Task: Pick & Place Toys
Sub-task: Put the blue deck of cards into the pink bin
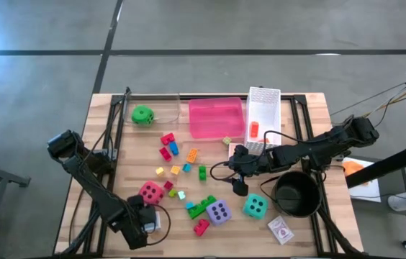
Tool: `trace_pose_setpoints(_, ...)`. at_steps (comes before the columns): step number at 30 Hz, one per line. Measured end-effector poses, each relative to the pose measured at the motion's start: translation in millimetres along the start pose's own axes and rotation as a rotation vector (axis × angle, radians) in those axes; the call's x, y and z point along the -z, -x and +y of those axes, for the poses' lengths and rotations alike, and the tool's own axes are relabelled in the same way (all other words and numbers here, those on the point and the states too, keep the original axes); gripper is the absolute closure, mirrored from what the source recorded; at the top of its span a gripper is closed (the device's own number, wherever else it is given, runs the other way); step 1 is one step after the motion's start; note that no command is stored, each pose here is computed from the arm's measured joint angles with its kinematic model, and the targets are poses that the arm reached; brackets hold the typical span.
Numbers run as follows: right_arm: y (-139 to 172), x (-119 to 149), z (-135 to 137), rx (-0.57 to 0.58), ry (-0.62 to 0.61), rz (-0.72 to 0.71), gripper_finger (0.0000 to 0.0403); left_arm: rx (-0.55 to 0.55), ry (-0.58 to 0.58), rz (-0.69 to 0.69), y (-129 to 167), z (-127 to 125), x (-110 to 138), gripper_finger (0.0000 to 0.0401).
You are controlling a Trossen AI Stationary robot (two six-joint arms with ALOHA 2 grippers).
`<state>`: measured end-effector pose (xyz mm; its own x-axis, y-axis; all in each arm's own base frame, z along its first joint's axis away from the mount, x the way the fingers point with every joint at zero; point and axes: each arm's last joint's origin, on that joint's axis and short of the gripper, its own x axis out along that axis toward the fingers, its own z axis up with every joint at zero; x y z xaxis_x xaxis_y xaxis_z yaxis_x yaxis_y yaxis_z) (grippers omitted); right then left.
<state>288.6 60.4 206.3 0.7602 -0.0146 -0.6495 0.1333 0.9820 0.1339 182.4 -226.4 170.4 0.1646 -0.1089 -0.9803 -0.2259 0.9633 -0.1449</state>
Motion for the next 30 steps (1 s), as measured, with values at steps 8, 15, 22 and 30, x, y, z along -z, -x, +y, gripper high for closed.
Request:
trace_pose_setpoints(8,0.0,0.0,0.0,0.0,0.0,0.0,0.0097,-0.043,0.043,0.013,-12.4,11.4,6.3,0.007)
trace_pose_setpoints(15,-0.1,0.1,0.0,0.0,0.0,0.0,0.0097,-0.018,0.045,0.002,-18.2,13.1,7.5,0.007)
trace_pose_setpoints(22,0.0,0.0,0.0,0.0,0.0,0.0,0.0097,-0.038,-0.027,0.012,-25.7,11.0,7.1,0.007)
trace_pose_setpoints(30,0.0,-0.1,0.0,0.0,0.0,-0.001,0.0097,-0.034,-0.036,0.016,-26.8,9.1,6.6,0.007)
